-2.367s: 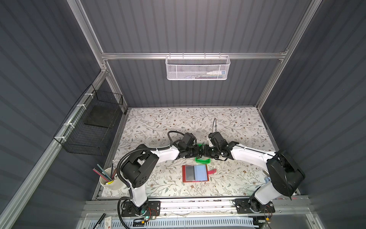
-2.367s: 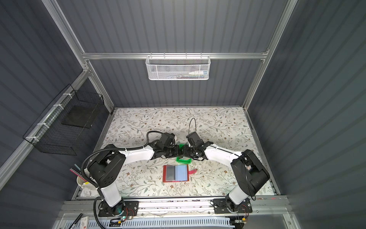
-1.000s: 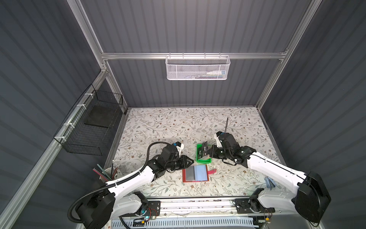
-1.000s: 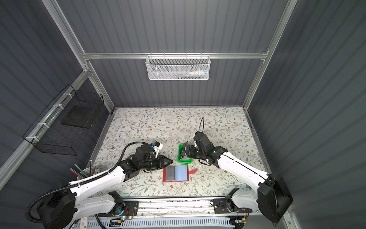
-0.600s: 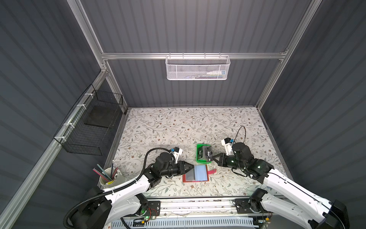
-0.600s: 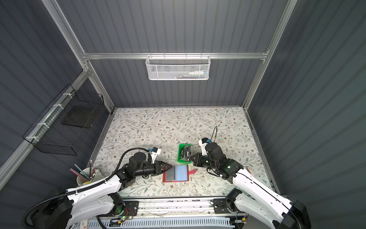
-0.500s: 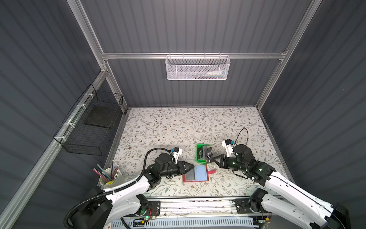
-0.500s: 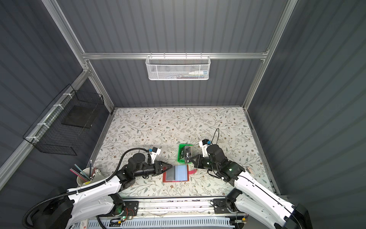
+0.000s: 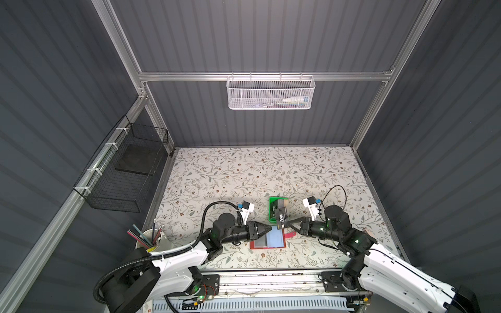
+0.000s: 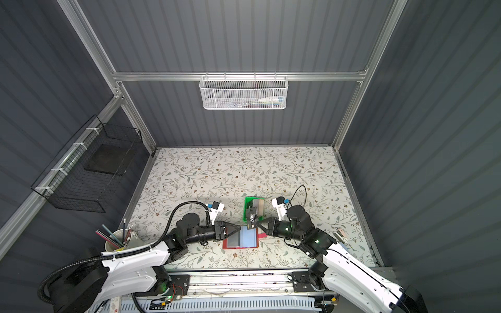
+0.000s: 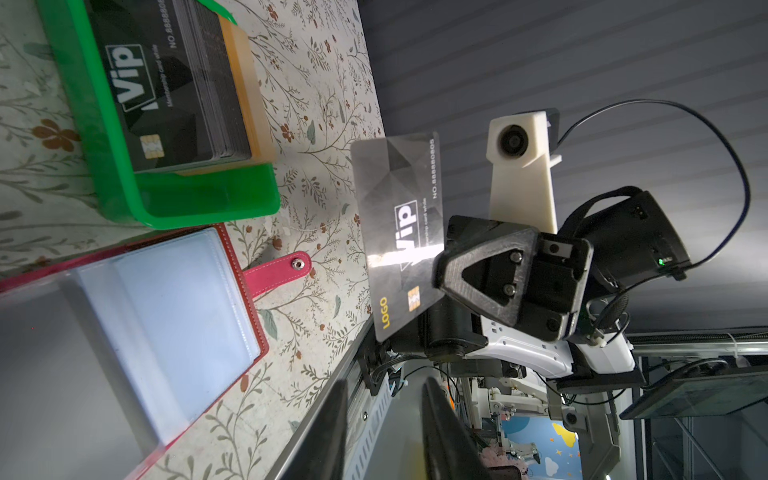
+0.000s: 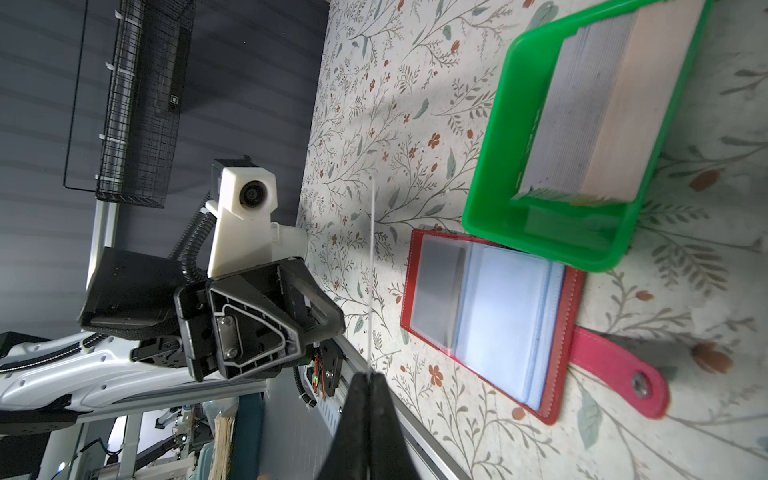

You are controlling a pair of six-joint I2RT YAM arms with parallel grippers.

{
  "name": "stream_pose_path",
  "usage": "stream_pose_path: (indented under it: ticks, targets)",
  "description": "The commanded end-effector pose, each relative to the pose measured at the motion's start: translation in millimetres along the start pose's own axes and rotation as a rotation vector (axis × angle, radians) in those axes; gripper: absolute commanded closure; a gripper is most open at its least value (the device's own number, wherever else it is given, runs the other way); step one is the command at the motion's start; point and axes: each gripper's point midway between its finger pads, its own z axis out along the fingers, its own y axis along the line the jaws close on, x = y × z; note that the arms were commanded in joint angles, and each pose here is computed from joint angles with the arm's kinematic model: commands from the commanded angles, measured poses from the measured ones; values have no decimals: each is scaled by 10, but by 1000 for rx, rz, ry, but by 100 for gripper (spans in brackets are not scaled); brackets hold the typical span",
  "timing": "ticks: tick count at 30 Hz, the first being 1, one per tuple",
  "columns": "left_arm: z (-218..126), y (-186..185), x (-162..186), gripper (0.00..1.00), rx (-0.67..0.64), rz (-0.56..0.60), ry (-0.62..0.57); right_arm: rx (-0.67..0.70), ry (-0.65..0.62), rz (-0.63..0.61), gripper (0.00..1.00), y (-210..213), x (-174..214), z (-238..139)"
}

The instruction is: Put the credit cards into the card holder

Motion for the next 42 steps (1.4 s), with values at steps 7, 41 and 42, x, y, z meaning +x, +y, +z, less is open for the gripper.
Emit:
stream_pose_path:
  ticks: [7, 41, 42]
  targets:
    - [45, -77, 4, 69, 40, 12, -20, -112, 5, 21, 100, 139, 60, 22]
    - [58, -169, -37, 75, 95, -23, -61, -137, 19, 38, 100, 169, 142, 98]
    - [49, -169, -38, 75, 96, -23, -65, -138, 17, 41, 100, 160, 147, 94]
